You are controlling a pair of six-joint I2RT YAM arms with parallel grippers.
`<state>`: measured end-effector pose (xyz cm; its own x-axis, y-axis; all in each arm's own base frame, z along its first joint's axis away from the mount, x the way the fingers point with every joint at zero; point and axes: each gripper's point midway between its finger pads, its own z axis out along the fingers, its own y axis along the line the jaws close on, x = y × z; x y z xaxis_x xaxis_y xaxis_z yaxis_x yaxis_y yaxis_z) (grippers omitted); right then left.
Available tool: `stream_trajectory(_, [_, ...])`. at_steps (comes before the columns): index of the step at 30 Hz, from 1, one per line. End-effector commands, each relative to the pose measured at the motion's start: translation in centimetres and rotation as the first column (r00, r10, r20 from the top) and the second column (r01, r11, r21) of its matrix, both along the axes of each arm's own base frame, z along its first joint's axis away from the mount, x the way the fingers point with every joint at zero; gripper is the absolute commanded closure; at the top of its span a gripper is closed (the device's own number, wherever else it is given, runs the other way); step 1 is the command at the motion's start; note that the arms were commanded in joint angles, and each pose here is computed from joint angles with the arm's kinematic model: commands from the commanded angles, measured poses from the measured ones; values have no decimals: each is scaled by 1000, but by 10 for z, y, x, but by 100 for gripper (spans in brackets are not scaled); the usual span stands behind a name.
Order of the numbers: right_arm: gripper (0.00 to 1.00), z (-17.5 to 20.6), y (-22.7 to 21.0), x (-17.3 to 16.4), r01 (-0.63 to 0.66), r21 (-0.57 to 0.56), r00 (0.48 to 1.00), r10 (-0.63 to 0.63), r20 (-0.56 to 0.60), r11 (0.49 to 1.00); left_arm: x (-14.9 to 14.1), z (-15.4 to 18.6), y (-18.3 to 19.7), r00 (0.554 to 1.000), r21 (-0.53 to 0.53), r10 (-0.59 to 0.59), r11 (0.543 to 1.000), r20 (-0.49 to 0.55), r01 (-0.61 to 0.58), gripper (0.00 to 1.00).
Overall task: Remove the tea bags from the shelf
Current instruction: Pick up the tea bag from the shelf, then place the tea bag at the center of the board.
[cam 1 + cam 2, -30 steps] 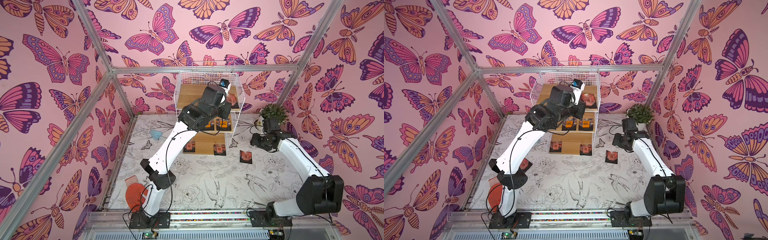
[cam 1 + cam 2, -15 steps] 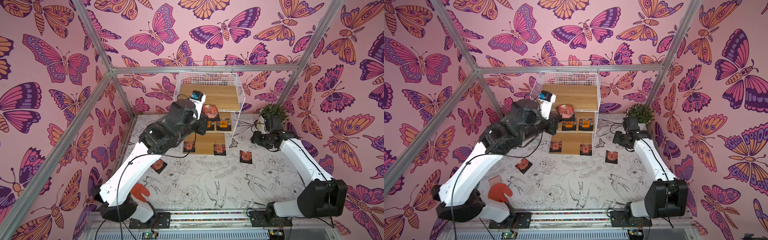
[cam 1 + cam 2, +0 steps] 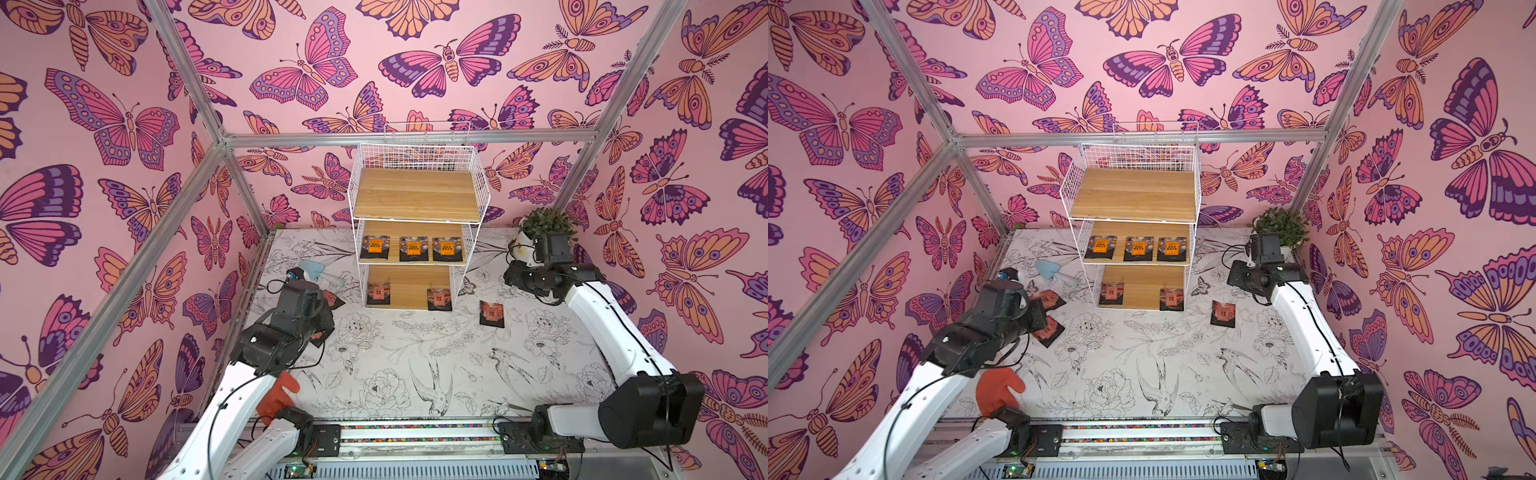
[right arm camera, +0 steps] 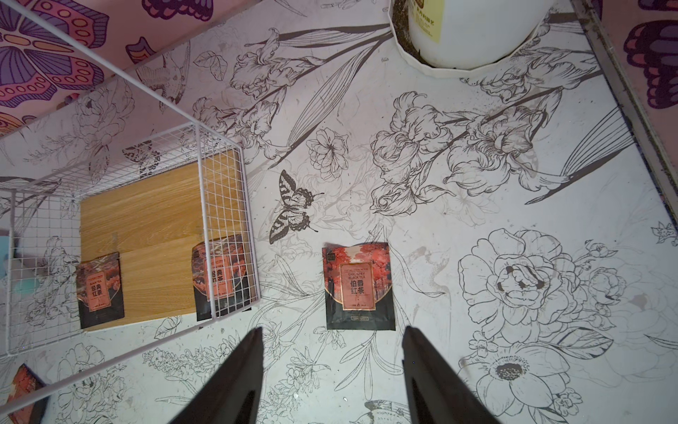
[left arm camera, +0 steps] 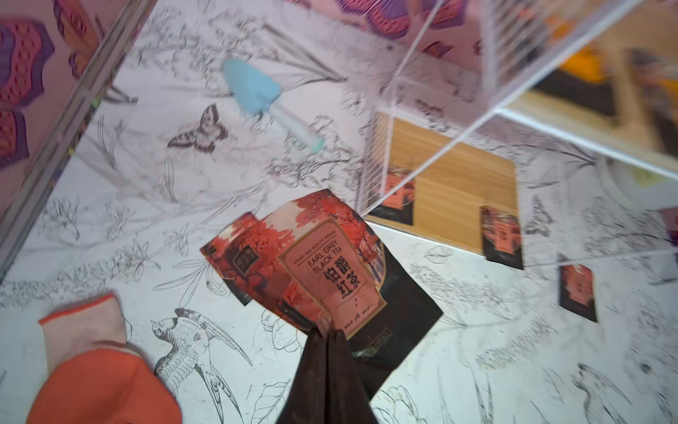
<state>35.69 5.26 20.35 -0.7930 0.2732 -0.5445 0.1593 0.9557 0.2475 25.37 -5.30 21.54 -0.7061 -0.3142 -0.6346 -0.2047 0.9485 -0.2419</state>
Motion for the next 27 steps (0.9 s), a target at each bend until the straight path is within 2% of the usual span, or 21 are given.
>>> stream_trajectory(1, [36,8,-3,-3,-9,-15,1000,9,17,1000,16,-39,3,997,-70,51,996,-58,-55,100])
stream_trajectory(8, [36,7,-6,-2,-3,-30,1000,3,16,1000,39,-94,29,973,38,160,987,-167,-155,100])
stream_trajectory(13, [36,8,-8,-1,1,-42,1000,-1,12,999,55,-120,35,966,31,169,986,-197,-167,100])
stream_trajectory(16, [36,14,-9,-2,2,-48,1000,-1,23,999,57,-148,39,950,37,173,985,-260,-169,100])
stream_trajectory(24, [36,46,-14,-27,0,-72,997,6,79,997,53,-171,34,931,-4,145,988,-336,-155,100])
stream_trajectory(27, [36,65,-21,-46,16,-118,994,-2,112,993,50,-170,35,932,-3,153,987,-328,-163,88])
